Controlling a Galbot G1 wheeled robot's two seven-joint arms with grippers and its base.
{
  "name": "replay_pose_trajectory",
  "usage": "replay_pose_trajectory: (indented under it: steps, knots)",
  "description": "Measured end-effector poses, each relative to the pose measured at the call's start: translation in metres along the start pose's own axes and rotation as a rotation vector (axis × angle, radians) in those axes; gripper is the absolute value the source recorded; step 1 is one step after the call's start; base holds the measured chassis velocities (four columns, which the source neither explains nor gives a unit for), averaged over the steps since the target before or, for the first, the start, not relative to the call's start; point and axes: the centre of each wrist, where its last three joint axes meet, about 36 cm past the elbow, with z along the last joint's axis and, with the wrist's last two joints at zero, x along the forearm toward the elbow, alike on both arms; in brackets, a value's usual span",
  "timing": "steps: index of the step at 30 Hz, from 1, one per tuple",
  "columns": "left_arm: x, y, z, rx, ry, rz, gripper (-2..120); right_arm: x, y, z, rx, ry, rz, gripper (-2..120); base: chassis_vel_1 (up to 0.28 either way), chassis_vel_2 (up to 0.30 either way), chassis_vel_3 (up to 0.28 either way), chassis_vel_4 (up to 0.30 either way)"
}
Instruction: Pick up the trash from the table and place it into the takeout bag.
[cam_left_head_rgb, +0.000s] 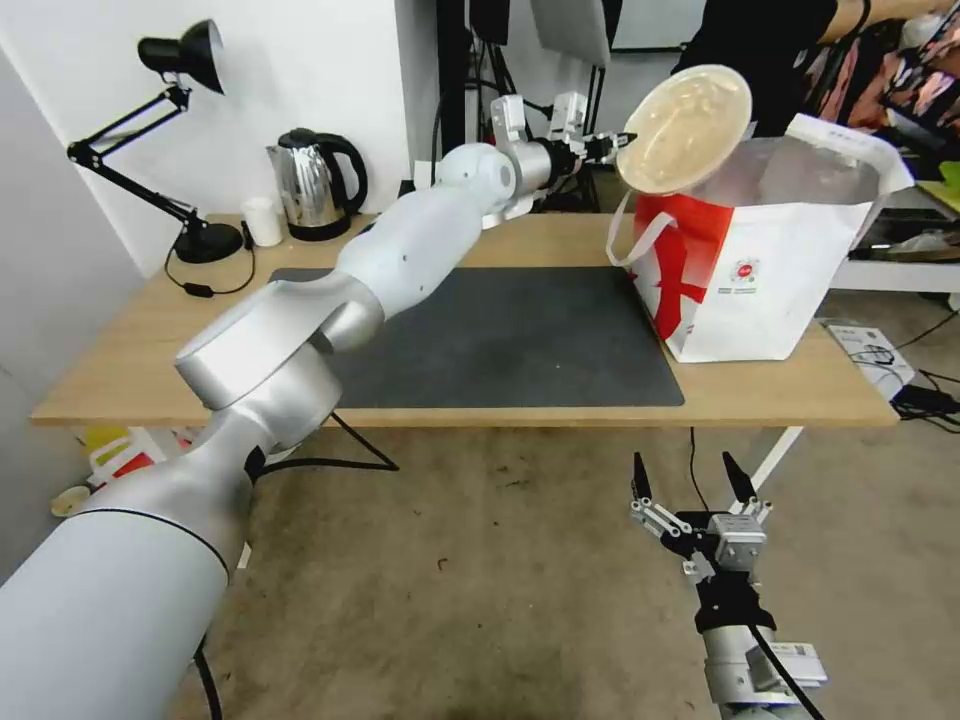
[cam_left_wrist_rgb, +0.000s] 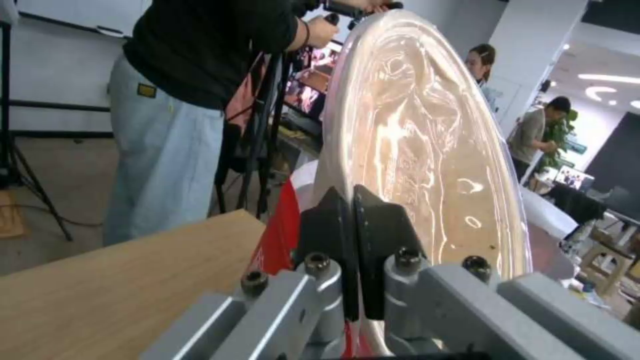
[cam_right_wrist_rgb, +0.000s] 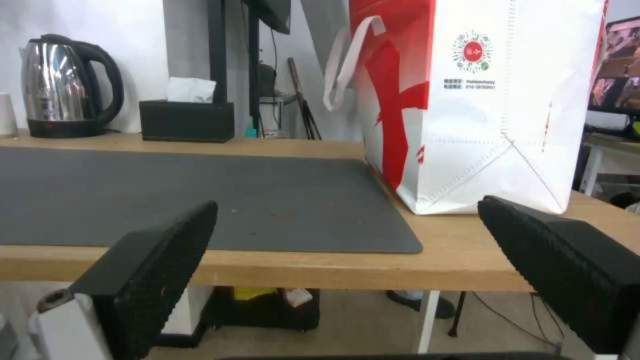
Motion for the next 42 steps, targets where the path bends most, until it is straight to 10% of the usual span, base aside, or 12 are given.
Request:
replay_pose_trajectory:
  steps: [42]
  knots:
    - [0.0, 0.008, 0.014, -0.083, 0.34, -0.034, 0, 0.0, 0.0, 0.0, 0.0, 0.0, 0.0, 100, 0.0, 0.0, 0.0, 0.0]
